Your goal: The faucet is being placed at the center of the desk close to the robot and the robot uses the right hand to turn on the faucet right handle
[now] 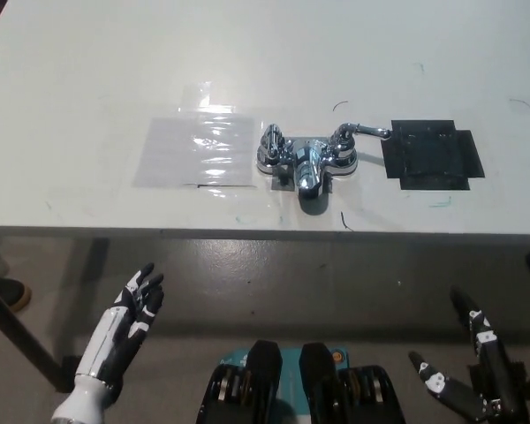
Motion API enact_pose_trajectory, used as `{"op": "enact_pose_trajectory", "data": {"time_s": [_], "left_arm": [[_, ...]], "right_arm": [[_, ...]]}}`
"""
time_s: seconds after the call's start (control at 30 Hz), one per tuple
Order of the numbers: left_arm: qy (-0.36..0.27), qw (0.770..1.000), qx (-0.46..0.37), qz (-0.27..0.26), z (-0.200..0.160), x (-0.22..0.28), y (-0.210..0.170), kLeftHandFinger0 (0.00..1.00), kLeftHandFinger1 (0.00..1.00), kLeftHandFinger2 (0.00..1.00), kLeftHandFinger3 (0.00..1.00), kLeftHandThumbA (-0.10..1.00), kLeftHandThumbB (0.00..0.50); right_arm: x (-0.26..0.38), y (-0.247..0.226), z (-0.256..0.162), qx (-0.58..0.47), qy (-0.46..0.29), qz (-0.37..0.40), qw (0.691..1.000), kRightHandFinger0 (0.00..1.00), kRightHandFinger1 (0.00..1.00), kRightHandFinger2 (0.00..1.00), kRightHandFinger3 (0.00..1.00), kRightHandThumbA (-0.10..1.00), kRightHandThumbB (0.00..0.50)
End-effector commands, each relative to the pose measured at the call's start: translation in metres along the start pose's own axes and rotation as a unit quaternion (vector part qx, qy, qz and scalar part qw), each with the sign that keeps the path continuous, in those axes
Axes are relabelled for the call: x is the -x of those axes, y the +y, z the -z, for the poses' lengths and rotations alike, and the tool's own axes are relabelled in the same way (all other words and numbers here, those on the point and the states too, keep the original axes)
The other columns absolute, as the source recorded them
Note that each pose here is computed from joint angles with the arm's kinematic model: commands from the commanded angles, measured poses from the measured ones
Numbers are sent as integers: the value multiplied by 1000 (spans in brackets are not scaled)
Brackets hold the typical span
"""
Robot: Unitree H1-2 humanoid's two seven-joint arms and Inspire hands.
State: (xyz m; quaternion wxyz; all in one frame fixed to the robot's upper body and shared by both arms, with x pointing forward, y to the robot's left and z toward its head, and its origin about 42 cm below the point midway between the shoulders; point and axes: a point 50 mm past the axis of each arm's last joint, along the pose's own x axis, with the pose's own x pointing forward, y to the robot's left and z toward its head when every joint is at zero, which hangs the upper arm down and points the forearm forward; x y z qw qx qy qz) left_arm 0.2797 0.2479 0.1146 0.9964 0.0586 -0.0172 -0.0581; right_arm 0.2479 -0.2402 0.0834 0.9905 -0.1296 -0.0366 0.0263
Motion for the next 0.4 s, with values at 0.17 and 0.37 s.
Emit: {"op": "enact_pose_trajectory", "data": {"time_s": [0.17, 0.37], "left_arm": [[-25, 1000, -9, 6, -5, 10, -2, 1000, 1000, 1000, 1000, 804, 158], [-22, 1000, -14, 5, -4, 12, 0, 1000, 1000, 1000, 1000, 814, 181]], "right_arm": [[4, 2, 1, -22, -31, 15, 999, 1000, 1000, 1000, 1000, 669, 93], [6, 4, 1, -32, -30, 14, 999, 1000, 1000, 1000, 1000, 662, 98]]}}
